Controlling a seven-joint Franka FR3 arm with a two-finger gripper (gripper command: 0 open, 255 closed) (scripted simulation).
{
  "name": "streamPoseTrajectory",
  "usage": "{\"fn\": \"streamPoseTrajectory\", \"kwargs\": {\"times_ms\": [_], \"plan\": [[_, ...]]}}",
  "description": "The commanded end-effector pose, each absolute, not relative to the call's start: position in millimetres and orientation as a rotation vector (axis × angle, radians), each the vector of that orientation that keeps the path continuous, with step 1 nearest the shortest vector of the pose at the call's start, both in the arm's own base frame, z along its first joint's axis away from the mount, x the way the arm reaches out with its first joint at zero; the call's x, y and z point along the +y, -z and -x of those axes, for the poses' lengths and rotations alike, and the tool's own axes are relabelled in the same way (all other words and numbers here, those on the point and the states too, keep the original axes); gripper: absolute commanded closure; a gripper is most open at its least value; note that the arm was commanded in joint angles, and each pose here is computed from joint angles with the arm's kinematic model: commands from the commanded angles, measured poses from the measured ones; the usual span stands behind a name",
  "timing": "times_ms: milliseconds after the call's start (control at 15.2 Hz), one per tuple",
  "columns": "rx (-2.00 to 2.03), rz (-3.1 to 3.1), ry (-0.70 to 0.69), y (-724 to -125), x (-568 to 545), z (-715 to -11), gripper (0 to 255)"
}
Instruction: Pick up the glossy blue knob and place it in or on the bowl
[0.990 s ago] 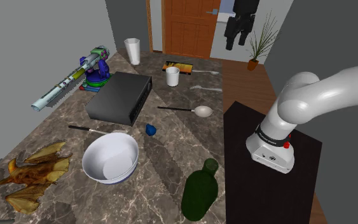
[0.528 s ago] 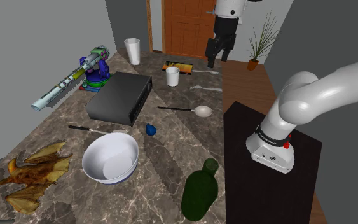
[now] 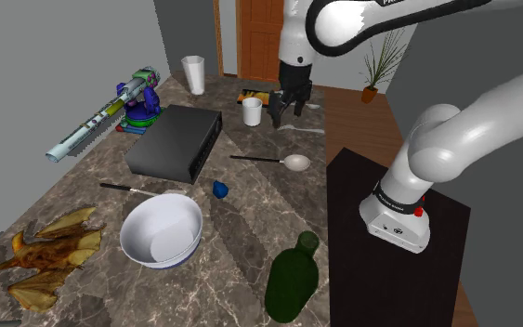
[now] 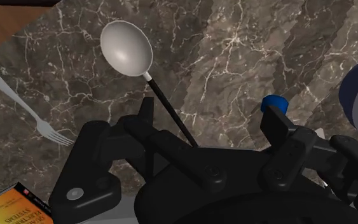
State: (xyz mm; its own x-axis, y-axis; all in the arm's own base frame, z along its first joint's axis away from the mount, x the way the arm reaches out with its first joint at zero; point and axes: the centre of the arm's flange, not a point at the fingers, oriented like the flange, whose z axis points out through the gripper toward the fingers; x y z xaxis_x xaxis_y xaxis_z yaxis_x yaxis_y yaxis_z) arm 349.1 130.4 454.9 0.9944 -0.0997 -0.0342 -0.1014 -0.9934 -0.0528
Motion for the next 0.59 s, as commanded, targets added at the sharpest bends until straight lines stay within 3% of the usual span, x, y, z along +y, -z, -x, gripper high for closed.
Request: {"fn": "streamPoseTrajectory", "kwargs": {"times_ms": [0,528], "plan": [[0.153,3.085,-0.034,-439,148,-358,0],[0.143,3.097,0.010,-368,217,-395,0]]}}
